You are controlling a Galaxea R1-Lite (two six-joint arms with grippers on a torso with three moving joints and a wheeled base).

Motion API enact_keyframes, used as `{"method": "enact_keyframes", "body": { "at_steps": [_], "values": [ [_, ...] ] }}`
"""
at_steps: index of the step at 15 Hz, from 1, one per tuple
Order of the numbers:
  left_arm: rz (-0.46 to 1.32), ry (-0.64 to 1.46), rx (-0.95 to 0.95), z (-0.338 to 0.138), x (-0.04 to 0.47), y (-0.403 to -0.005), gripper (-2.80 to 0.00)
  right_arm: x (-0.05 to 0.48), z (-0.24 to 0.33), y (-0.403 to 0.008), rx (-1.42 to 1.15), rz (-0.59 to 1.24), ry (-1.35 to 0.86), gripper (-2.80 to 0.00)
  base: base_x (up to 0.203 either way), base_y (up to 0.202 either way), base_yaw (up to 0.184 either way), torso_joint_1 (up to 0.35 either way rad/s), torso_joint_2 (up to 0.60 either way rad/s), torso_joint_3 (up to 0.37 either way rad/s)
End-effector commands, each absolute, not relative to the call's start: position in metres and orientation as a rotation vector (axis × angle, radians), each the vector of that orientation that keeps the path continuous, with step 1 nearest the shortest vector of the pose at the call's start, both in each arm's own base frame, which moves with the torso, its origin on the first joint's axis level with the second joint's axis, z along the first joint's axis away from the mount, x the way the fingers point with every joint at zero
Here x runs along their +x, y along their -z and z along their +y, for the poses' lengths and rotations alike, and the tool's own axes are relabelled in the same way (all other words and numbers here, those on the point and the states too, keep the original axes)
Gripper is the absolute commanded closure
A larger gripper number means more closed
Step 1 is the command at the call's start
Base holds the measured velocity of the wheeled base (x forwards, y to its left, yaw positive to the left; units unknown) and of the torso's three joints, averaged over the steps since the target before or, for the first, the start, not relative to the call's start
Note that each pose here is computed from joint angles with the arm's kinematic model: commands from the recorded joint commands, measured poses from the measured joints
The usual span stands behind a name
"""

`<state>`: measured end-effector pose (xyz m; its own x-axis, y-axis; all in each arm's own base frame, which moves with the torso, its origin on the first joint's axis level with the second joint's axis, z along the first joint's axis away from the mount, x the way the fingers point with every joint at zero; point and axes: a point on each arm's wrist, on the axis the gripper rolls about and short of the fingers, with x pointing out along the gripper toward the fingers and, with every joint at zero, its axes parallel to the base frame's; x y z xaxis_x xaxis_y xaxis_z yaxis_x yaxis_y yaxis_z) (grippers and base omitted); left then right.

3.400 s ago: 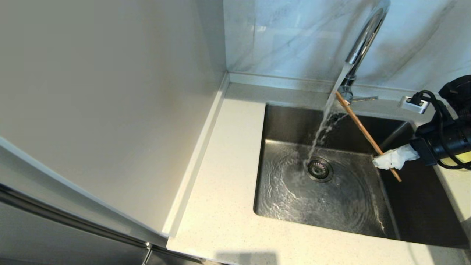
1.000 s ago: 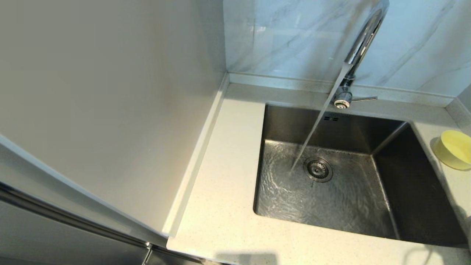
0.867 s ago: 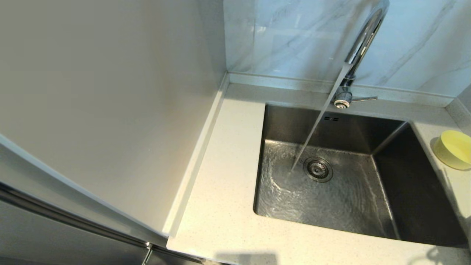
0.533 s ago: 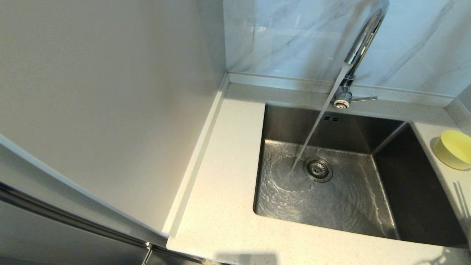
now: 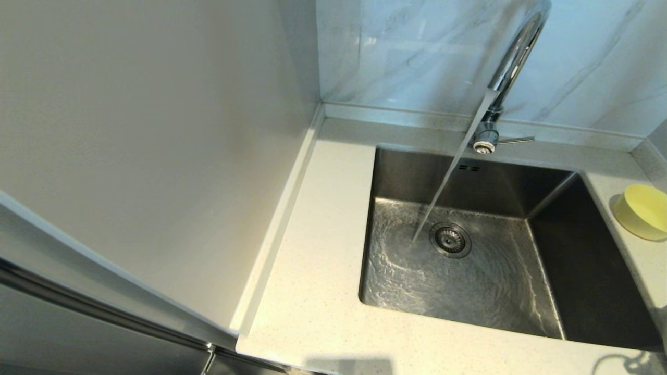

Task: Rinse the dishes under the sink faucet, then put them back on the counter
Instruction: Place the chopsticks on the table

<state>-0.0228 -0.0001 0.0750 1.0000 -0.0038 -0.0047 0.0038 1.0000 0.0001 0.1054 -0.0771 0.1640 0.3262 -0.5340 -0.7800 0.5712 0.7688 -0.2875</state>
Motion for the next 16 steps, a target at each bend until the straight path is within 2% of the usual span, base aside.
{"method": "enact_keyframes", "body": {
  "at_steps": [1, 6, 16],
  "values": [
    [0.005, 0.003, 0.000, 0.000, -0.023, -0.075, 0.00, 0.106, -0.084, -0.157, 0.051, 1.057, 0.740, 0.00, 0.000, 0.000, 0.000, 0.000, 0.00, 0.000],
    [0.005, 0.005, 0.000, 0.000, -0.023, -0.075, 0.00, 0.099, -0.085, -0.136, 0.034, 1.150, 0.721, 0.00, 0.000, 0.000, 0.000, 0.000, 0.00, 0.000],
    [0.005, 0.003, 0.000, 0.000, -0.023, -0.075, 0.00, 0.105, -0.096, -0.109, 0.040, 1.148, 0.746, 0.00, 0.000, 0.000, 0.000, 0.000, 0.00, 0.000]
  ]
}}
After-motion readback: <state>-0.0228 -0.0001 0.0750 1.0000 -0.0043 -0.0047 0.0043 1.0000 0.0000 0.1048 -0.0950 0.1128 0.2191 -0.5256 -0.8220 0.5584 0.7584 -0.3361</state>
